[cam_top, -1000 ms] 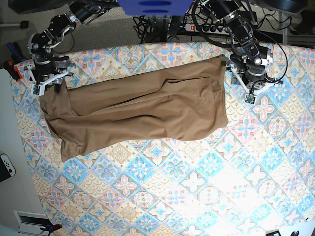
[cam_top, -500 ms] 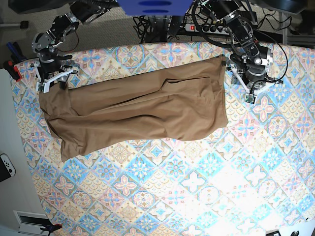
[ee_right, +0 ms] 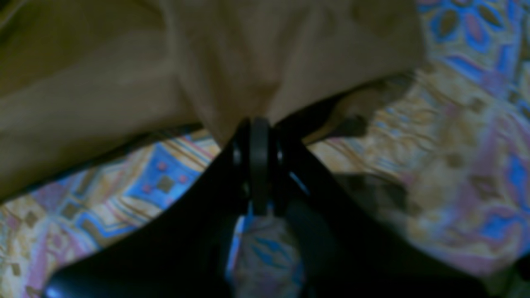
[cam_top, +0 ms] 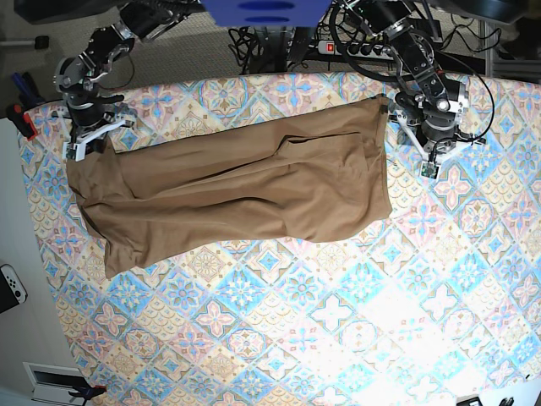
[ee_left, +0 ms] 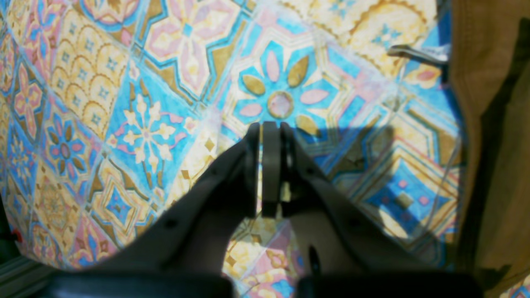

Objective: Layout the t-shirt on the table in an organized manner, then fold the t-shirt properly
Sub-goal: 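Lower the right gripper and regrasp the shirt end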

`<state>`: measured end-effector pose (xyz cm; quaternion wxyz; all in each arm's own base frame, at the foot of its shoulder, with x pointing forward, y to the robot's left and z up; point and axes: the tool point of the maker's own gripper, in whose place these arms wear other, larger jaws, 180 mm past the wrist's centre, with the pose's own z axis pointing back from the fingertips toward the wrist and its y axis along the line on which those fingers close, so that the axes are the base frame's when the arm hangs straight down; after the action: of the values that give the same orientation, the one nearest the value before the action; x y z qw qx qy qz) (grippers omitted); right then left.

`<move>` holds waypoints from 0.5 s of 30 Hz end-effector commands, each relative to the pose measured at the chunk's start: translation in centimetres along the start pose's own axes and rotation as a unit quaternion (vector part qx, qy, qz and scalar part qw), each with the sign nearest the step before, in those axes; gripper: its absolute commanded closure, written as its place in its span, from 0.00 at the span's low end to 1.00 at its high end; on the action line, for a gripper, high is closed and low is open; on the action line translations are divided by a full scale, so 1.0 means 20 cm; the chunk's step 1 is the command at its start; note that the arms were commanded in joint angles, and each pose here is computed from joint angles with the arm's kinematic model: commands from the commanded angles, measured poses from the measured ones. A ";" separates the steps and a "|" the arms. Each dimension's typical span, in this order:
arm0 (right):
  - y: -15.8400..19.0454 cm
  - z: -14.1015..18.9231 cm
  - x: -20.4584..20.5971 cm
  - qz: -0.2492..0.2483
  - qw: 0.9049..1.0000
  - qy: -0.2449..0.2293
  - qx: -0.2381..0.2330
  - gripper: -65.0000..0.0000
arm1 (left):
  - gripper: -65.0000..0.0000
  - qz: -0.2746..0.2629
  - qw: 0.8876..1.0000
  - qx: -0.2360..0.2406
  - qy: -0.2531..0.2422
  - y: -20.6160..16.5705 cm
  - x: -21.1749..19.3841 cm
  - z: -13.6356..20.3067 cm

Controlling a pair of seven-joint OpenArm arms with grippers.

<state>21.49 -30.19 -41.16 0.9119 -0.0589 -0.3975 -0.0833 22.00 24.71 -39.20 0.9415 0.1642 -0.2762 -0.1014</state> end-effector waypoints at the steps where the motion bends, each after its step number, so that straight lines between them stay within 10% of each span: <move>1: -0.03 0.03 0.12 0.008 0.999 -0.039 -0.009 1.00 | 1.00 0.004 1.000 0.008 -0.017 0.02 0.04 0.02; 15: -0.07 0.11 0.32 0.038 0.995 -0.085 -0.036 1.00 | 1.00 0.002 1.000 0.006 -0.008 0.01 0.00 0.02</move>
<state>22.82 -31.49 -36.42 0.8901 -0.1074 -0.4387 -0.0609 21.47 24.76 -39.47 0.9430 0.1642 -0.2711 -0.1018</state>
